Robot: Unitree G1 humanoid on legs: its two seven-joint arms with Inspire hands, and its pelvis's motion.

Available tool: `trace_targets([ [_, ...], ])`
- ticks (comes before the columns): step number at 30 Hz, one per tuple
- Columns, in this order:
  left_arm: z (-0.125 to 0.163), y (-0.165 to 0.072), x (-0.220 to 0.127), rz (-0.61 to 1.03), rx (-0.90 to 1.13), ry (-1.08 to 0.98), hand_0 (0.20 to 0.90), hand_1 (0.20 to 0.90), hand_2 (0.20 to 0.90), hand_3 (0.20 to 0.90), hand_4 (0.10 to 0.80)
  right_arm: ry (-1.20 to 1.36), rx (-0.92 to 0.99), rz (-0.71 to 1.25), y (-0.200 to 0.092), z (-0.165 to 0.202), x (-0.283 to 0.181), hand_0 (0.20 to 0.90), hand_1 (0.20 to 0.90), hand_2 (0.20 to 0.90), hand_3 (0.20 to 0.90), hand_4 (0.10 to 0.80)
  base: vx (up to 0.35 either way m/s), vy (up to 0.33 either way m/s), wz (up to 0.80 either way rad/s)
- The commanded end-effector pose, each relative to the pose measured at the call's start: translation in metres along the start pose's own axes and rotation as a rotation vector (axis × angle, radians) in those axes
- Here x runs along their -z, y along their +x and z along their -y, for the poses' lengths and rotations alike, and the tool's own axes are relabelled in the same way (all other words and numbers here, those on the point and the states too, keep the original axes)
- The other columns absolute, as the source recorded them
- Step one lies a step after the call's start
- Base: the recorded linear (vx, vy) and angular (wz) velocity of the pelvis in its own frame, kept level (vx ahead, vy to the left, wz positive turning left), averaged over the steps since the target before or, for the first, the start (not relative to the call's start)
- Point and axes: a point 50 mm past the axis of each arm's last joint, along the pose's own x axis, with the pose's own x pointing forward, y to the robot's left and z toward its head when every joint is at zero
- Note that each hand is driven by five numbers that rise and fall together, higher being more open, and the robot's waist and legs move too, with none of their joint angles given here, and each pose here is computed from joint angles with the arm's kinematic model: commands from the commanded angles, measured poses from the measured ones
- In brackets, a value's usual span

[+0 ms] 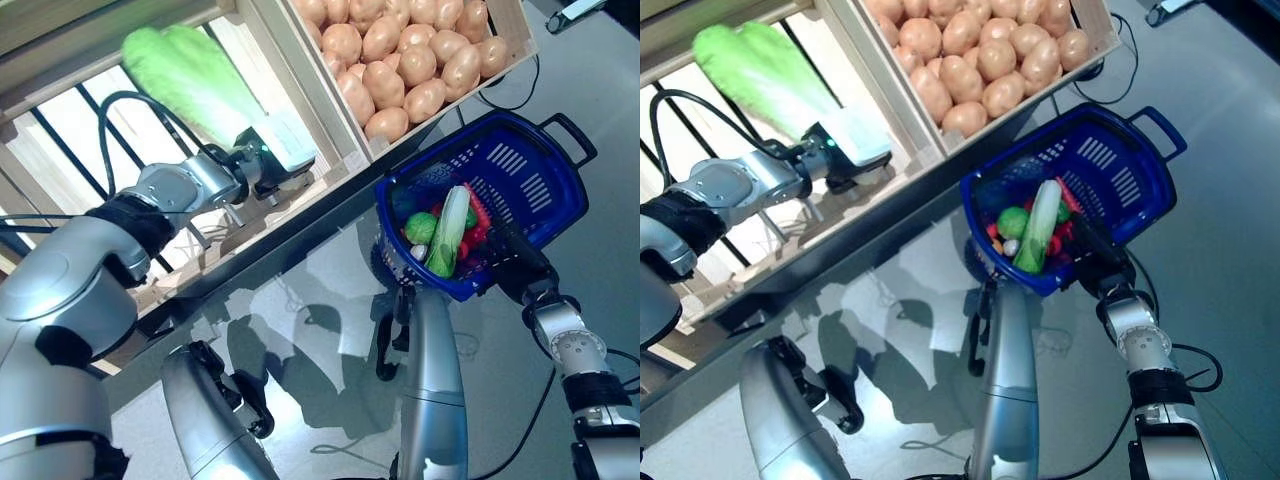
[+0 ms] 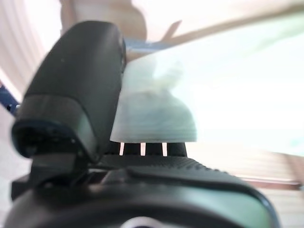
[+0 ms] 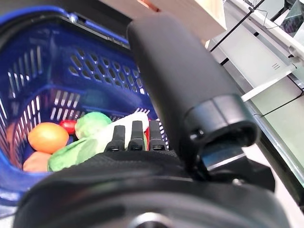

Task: Put vegetables into the basket

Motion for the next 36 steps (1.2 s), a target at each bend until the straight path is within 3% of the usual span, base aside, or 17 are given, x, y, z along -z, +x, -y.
trace_targets([
  [1, -0.010, -0.028, 0.051, -0.172, -0.152, -0.039, 0.300, 0.300, 0.300, 0.300, 0.400, 0.020, -0.109, 0.102, 0.001, -0.030, -0.012, 0.900, 0.900, 0.900, 0.900, 0.800, 0.068, 0.026, 0.02],
  [9, -0.007, -0.035, 0.045, -0.136, -0.282, -0.113, 0.300, 0.300, 0.300, 0.300, 0.400, -0.055, -0.125, 0.055, 0.002, -0.035, 0.007, 0.900, 0.900, 0.900, 0.900, 0.800, 0.070, 0.015, 0.01],
  [25, -0.003, -0.047, 0.018, -0.112, -0.665, -0.682, 0.300, 0.300, 0.300, 0.300, 0.400, -0.160, -0.131, -0.023, 0.005, -0.046, 0.048, 0.900, 0.900, 0.900, 0.900, 0.800, 0.037, 0.020, -0.01],
  [30, -0.014, -0.048, 0.007, -0.051, -0.782, -0.915, 0.300, 0.300, 0.300, 0.300, 0.400, -0.510, -0.227, 0.059, 0.005, -0.060, 0.049, 0.900, 0.900, 0.900, 0.900, 0.800, 0.057, 0.008, 0.00],
  [36, -0.006, -0.058, -0.007, 0.000, -0.885, -1.247, 0.300, 0.300, 0.300, 0.300, 0.400, -0.970, -0.486, 0.235, -0.006, -0.094, 0.052, 0.900, 0.900, 0.900, 0.900, 0.800, 0.008, 0.016, -0.04],
])
